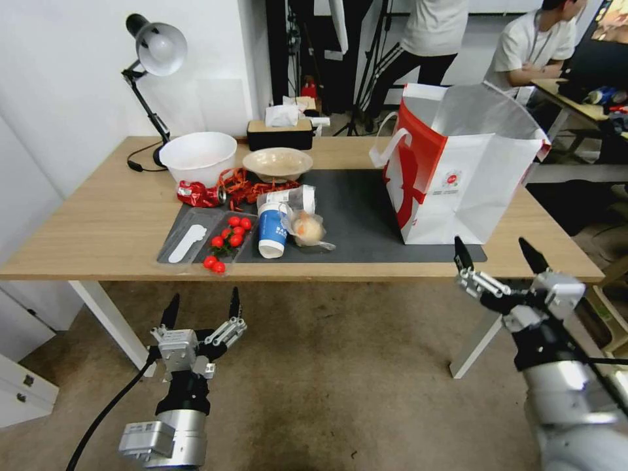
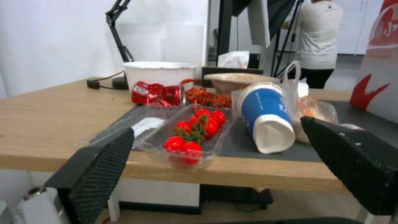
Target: Pick up the food delivery bag from the floor and place it on the table.
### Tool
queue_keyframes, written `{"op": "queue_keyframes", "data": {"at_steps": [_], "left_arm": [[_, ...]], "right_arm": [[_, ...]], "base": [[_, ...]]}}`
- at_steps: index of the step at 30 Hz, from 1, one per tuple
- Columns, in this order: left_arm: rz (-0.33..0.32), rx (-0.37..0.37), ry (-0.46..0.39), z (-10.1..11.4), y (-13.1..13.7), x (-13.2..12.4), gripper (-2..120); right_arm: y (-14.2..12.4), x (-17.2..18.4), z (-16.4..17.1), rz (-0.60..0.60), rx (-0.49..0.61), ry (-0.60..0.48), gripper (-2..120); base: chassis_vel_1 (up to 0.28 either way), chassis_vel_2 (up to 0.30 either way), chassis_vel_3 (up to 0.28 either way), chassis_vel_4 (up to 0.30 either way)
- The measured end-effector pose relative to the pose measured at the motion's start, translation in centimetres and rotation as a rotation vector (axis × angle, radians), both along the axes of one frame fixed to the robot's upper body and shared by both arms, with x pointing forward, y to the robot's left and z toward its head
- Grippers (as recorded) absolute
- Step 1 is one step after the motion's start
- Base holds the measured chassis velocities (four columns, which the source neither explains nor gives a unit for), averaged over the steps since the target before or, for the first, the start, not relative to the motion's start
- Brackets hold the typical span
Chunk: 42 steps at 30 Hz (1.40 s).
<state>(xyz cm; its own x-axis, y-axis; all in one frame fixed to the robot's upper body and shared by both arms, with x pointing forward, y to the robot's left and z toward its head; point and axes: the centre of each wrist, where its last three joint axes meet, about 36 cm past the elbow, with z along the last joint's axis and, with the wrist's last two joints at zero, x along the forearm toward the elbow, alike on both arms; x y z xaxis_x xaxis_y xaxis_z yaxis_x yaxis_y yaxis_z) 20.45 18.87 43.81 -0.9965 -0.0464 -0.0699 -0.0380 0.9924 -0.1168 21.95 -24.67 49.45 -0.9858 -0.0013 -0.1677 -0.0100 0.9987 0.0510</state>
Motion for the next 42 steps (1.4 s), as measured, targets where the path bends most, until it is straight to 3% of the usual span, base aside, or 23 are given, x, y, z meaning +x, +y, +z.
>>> {"op": "queue_keyframes", "data": {"at_steps": [5, 8, 20, 42], "left_arm": [[-0.003, 0.003, 0.004, -0.3, -0.1, 0.0, 100], [-0.002, 0.005, 0.01, -0.9, -0.3, 0.0, 100], [-0.002, 0.015, 0.026, -2.0, -0.4, 0.3, 100], [-0.003, 0.022, -0.027, -3.8, 0.0, 1.5, 100]], "right_arm": [[0.9, -0.5, -1.7, -0.011, -0.015, 0.005, 100], [2.4, -1.0, -4.9, -0.031, -0.017, 0.026, 100], [4.9, -1.7, -9.2, -0.005, -0.032, 0.043, 100], [4.5, -0.3, -10.1, 0.026, -0.086, -0.085, 100]], "base": [[0.0, 0.0, 0.0, 0.0], [0.0, 0.0, 0.0, 0.0], [0.0, 0.0, 0.0, 0.0], [0.0, 0.0, 0.0, 0.0]]}}
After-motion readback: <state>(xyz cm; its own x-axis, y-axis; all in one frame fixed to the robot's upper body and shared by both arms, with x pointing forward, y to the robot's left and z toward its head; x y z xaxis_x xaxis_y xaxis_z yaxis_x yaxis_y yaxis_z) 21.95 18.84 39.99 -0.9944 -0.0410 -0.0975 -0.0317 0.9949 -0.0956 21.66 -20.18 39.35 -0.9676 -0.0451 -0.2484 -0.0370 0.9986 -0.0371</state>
